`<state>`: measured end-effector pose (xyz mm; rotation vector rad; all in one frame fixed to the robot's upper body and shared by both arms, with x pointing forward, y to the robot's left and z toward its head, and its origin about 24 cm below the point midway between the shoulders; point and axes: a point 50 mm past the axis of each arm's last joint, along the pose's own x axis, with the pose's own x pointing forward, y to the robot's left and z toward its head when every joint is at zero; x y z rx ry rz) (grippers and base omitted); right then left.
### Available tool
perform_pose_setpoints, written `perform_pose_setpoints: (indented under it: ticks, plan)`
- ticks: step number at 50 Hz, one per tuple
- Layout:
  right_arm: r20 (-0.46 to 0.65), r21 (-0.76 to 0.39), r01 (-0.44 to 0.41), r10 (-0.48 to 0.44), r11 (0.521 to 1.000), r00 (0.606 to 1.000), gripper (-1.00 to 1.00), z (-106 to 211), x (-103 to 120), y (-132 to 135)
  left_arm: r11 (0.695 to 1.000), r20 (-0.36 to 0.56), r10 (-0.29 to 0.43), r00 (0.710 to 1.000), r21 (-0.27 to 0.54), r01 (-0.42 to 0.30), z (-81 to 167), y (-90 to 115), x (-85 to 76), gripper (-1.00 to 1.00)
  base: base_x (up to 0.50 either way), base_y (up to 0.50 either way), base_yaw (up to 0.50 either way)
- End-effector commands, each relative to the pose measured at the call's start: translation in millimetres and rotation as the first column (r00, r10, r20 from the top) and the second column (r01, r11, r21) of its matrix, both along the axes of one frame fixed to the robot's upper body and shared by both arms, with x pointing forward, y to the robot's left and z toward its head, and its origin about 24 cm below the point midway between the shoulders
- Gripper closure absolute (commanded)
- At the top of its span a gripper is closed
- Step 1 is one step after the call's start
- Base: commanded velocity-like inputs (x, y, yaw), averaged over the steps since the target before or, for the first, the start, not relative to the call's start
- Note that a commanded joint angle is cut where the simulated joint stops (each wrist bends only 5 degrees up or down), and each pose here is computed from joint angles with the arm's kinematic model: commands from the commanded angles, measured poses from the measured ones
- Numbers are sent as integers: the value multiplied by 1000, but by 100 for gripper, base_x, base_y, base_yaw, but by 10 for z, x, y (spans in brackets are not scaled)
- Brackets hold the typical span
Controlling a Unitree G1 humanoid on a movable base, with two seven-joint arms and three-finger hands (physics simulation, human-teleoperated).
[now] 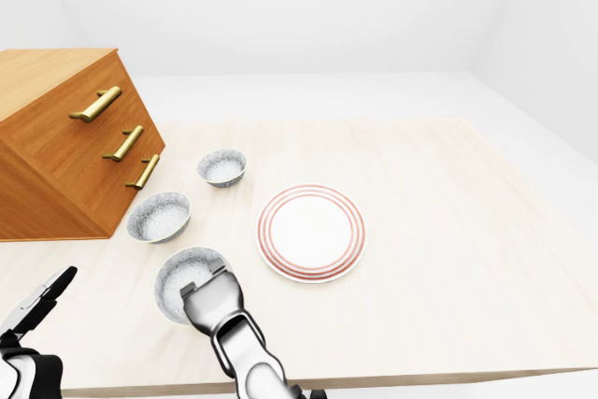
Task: Put the bowl at the front on the plate.
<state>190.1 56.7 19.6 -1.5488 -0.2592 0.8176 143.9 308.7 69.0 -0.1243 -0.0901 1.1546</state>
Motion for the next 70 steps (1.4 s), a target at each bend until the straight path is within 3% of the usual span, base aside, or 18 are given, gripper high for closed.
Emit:
perform_pose_setpoints:
  ticks: [1,25,41,57,66,70]
  plan:
    - [-84,-36,-45,42,998,996,100,-93,-78,51,1000,-1,1,1000,-1,-1,-5,-1,5,-100,0,0,0]
    - [30,-28,-41,42,999,999,100,138,40,96,1000,-9,-3,1000,-3,3,-24,-3,9,-100,0,0,0]
    - [129,63,45,-53,997,990,100,389,159,1,1000,4,4,1000,8,-4,21,-3,-23,-100,0,0,0]
    - [176,62,74,-84,995,981,100,599,195,-90,1000,-1,3,1000,4,-3,-22,-9,-6,-100,0,0,0]
    - [266,132,106,-139,986,954,100,785,229,-203,1000,-2,0,1000,7,0,-32,-12,1,-100,0,0,0]
    - [350,169,111,-165,979,922,100,876,245,-237,1000,-3,-2,1000,8,2,-44,-13,4,-100,0,0,0]
